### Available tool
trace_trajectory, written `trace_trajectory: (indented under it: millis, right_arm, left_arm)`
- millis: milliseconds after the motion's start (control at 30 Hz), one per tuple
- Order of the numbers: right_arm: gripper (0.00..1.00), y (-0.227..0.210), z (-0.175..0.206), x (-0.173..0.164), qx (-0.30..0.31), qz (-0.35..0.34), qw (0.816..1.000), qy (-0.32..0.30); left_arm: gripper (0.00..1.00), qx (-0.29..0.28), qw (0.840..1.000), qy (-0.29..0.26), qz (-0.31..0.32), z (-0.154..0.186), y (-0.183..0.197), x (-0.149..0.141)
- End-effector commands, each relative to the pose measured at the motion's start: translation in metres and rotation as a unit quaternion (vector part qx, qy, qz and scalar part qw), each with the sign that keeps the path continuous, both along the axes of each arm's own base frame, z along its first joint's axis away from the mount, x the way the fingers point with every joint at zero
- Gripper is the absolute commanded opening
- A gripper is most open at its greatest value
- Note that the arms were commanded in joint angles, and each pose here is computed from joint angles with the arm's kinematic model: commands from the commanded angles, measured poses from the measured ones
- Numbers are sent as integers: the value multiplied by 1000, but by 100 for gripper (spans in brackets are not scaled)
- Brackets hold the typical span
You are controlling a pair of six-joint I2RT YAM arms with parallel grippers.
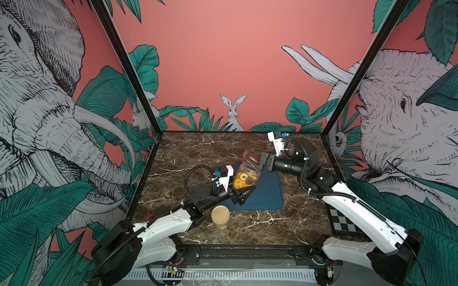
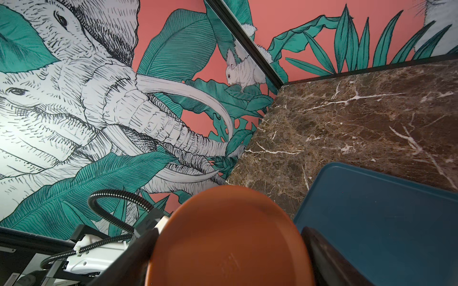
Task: Pour the cookies out of the jar
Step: Unscrew the lid from the jar, then place the lid at the center of the board.
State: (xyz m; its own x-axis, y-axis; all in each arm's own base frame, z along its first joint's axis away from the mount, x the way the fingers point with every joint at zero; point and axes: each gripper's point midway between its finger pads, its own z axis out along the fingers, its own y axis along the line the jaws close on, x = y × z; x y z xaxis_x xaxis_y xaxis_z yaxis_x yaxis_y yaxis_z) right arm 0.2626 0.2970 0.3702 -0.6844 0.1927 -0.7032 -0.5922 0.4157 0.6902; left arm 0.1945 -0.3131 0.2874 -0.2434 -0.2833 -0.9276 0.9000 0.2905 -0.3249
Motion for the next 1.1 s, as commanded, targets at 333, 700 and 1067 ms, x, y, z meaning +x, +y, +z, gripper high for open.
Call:
trace_trajectory:
  millis: [333, 700, 1067]
  right_arm:
    - [38, -141, -139, 37, -227, -290, 914, 169]
    - [38, -225, -279, 0, -397, -366, 789, 292]
    - [44, -248, -318, -4, -465, -384, 740, 297]
  left_arm:
    - [0, -18, 997, -68, 41, 41, 16, 0]
    - [0, -2, 996, -72, 58, 38, 24, 0]
    - [0, 5, 996, -64, 65, 31, 21, 6]
